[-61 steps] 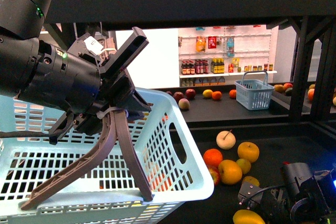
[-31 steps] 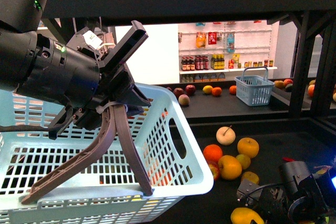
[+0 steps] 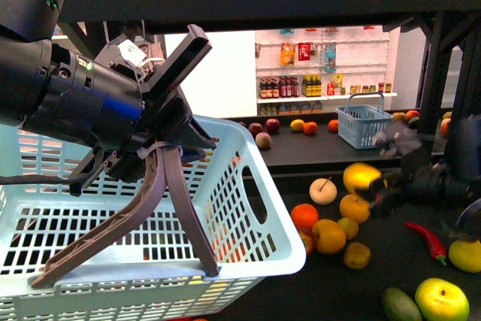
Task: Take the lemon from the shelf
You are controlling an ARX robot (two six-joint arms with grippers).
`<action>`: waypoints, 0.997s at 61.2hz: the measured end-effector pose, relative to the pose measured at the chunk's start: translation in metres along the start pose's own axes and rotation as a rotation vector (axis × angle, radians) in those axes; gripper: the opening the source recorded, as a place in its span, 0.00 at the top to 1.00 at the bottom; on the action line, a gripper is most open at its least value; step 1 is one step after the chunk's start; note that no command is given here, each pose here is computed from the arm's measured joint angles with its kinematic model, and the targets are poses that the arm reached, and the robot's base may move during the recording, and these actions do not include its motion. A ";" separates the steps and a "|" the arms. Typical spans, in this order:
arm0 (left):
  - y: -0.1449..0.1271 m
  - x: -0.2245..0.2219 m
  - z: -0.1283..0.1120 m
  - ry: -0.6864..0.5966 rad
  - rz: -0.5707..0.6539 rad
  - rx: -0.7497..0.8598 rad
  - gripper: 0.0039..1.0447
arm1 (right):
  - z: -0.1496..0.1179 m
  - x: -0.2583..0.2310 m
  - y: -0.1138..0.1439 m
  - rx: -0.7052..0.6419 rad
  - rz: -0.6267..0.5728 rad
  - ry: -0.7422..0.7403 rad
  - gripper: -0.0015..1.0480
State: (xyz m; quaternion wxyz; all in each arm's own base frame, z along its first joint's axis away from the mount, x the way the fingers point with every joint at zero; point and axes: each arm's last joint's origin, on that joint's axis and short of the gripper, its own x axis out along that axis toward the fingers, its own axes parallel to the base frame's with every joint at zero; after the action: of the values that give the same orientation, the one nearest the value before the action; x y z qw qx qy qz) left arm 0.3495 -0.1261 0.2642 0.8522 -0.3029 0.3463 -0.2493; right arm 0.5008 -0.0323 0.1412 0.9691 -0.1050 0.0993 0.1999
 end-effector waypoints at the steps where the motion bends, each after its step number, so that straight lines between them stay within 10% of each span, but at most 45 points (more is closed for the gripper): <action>1: 0.000 0.000 0.000 0.000 0.000 0.000 0.87 | 0.012 -0.008 0.001 0.027 0.005 -0.021 0.52; 23: 0.000 0.000 0.000 0.000 0.000 0.000 0.87 | 0.101 -0.083 0.076 0.284 0.273 -0.094 0.53; 61: 0.000 0.000 0.000 0.000 0.000 0.000 0.87 | 0.067 -0.029 0.184 0.351 0.284 0.064 0.53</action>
State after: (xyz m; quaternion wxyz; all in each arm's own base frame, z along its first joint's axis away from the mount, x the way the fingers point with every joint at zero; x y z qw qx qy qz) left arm 0.3495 -0.1261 0.2642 0.8521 -0.3031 0.3463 -0.2493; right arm 0.4095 0.1386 0.1822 0.9311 0.0741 0.1767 0.3104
